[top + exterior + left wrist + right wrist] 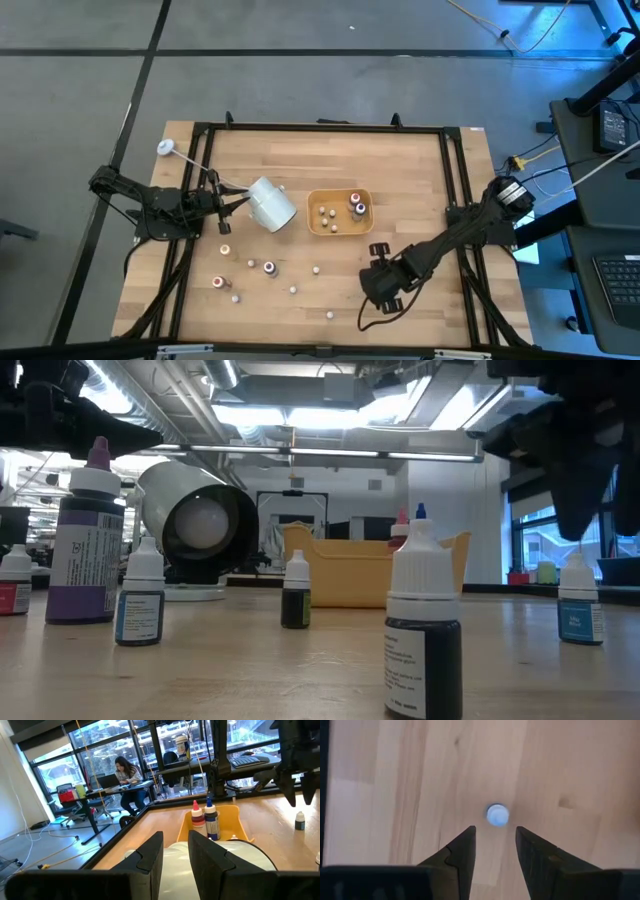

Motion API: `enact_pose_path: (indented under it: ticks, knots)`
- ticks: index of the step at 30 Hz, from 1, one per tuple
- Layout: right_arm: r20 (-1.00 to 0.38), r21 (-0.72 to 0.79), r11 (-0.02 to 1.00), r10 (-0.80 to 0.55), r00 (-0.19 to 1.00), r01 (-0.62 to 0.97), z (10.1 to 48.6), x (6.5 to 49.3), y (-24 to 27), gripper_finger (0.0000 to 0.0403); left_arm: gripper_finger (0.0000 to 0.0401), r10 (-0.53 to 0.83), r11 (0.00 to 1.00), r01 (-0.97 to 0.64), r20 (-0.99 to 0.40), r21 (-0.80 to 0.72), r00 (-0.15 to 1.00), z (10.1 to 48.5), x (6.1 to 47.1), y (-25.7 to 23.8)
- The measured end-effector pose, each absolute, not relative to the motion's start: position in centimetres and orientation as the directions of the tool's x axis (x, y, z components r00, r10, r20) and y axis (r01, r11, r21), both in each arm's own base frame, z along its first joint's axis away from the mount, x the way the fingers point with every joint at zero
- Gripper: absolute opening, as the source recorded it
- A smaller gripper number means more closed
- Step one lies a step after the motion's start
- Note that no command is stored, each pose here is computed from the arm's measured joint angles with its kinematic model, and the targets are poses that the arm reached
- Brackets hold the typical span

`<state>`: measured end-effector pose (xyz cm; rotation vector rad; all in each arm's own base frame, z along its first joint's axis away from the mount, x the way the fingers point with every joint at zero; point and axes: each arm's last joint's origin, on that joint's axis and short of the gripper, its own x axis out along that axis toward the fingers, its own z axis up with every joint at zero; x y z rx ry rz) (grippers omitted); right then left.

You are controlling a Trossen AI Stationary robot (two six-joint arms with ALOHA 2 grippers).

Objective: Pick & Place food coloring
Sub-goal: Put the right small blue food coloring bottle into the yellow bin

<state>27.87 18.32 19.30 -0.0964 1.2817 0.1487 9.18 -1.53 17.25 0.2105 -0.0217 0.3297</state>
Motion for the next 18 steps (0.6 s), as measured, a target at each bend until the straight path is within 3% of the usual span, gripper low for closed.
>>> enact_pose_path:
  ticks: [18]
  knots:
    - [-0.963, -0.002, 0.970, 0.064, 0.262, -0.244, 17.7, 29.1, 18.0, 0.0141, 0.0088, 0.321, 0.924, -0.326, 0.055, 0.203, 0.945, 17.2, 9.2, -1.5]
